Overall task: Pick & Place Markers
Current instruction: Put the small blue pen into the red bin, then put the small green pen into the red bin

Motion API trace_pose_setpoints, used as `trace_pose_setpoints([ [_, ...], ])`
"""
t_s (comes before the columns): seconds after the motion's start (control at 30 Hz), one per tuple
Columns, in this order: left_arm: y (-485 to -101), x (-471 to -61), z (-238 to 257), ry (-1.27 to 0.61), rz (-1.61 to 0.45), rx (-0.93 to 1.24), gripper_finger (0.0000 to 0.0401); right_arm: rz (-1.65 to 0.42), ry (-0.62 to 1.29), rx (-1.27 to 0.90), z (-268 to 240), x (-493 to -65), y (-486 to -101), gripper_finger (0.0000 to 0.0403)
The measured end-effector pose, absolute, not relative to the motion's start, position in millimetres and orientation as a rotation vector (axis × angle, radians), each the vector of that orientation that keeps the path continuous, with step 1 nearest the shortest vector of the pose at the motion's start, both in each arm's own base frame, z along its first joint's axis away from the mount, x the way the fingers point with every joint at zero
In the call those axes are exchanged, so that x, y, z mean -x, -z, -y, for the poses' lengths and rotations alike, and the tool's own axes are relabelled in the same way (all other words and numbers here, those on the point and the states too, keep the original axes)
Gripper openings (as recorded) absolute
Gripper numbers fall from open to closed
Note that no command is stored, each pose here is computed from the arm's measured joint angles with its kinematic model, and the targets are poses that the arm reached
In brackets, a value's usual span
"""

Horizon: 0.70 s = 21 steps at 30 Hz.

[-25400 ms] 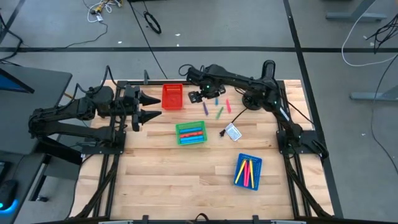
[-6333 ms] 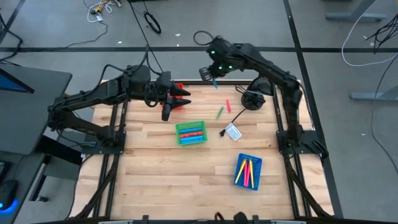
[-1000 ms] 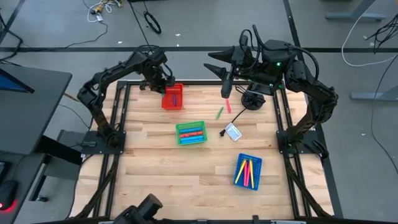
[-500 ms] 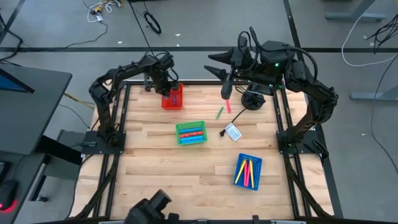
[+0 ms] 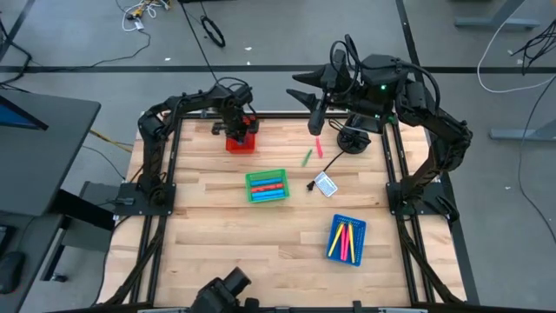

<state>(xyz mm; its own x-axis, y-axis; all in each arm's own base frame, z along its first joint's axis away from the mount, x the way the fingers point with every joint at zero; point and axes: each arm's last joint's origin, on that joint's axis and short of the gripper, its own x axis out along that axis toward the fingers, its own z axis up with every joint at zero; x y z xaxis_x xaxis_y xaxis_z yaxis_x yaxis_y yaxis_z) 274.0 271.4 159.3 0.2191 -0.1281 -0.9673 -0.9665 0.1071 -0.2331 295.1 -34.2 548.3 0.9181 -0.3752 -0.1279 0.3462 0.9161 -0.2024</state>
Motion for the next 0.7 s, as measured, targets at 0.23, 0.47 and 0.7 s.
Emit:
trace_pose_setpoints([
  [0.23,-152.7,-277.5,-269.3,-0.957,-1.189,1.297,0.0054,-0.169,0.375,0.160,34.7,-295.0,-547.7,0.0162],
  [0.47,-152.9,-277.3,-268.6,-0.953,-1.190,1.317,0.0167,-0.212,0.373,0.153,34.6,-294.4,-543.4,0.0162],
  [0.7,-153.5,-275.6,-270.2,-0.904,-1.188,1.340,0.0235,-0.210,0.377,0.106,34.6,-294.3,-542.8,0.0162],
])
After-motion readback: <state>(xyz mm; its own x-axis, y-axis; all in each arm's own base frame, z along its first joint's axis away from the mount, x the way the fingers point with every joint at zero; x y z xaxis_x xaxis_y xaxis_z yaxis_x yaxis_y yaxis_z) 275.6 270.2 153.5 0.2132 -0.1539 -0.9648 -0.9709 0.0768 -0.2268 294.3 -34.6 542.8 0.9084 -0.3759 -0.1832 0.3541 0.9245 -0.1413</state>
